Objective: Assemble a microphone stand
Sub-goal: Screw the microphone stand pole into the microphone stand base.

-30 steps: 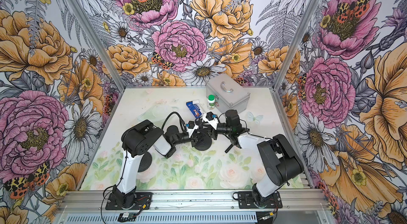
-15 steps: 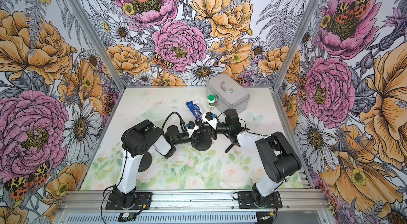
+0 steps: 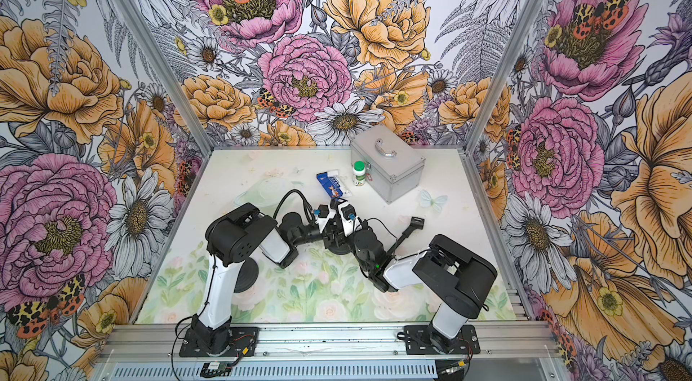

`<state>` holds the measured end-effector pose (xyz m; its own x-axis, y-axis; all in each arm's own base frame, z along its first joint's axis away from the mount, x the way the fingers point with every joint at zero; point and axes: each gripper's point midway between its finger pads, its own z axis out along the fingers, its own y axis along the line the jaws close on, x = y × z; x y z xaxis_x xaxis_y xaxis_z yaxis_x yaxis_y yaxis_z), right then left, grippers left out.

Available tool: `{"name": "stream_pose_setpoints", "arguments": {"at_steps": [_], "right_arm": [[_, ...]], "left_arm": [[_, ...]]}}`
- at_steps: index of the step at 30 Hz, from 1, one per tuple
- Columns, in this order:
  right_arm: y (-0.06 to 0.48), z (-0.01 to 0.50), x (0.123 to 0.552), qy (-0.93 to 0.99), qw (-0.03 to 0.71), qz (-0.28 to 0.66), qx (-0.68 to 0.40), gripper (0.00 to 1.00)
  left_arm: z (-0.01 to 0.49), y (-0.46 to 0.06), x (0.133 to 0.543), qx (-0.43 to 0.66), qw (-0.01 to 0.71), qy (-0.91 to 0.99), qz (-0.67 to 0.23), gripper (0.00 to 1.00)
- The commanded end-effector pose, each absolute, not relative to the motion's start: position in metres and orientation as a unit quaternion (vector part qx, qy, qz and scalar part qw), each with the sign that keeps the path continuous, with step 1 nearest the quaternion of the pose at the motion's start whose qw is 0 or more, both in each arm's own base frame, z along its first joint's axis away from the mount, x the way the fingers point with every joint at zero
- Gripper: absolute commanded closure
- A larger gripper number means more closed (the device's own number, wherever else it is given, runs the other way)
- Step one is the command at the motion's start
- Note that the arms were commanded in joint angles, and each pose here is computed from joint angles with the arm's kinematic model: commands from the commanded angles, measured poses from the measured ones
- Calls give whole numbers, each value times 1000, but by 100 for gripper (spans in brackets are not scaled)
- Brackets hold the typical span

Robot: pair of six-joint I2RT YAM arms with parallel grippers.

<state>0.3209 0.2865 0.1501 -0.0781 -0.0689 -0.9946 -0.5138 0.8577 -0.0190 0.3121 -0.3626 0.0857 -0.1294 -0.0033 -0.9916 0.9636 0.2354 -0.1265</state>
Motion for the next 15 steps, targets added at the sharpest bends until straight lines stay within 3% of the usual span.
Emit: {"name": "stream_pose_setpoints", "arguments": {"at_steps": [1, 4, 6, 15], "right_arm": [[315, 115, 279, 683, 568, 225, -401, 67], [309, 134, 260, 624, 534, 328, -466, 62], [300, 141, 260, 612, 523, 346, -482, 58], [289, 157, 270, 574, 461, 438, -516, 59]], "left_arm": [[85, -372, 300, 415, 505, 585, -480, 83], [85, -372, 300, 416, 505, 584, -481, 83], [85, -373, 300, 416, 505, 584, -481, 83], [85, -373, 299, 418, 503, 583, -482, 83]]}}
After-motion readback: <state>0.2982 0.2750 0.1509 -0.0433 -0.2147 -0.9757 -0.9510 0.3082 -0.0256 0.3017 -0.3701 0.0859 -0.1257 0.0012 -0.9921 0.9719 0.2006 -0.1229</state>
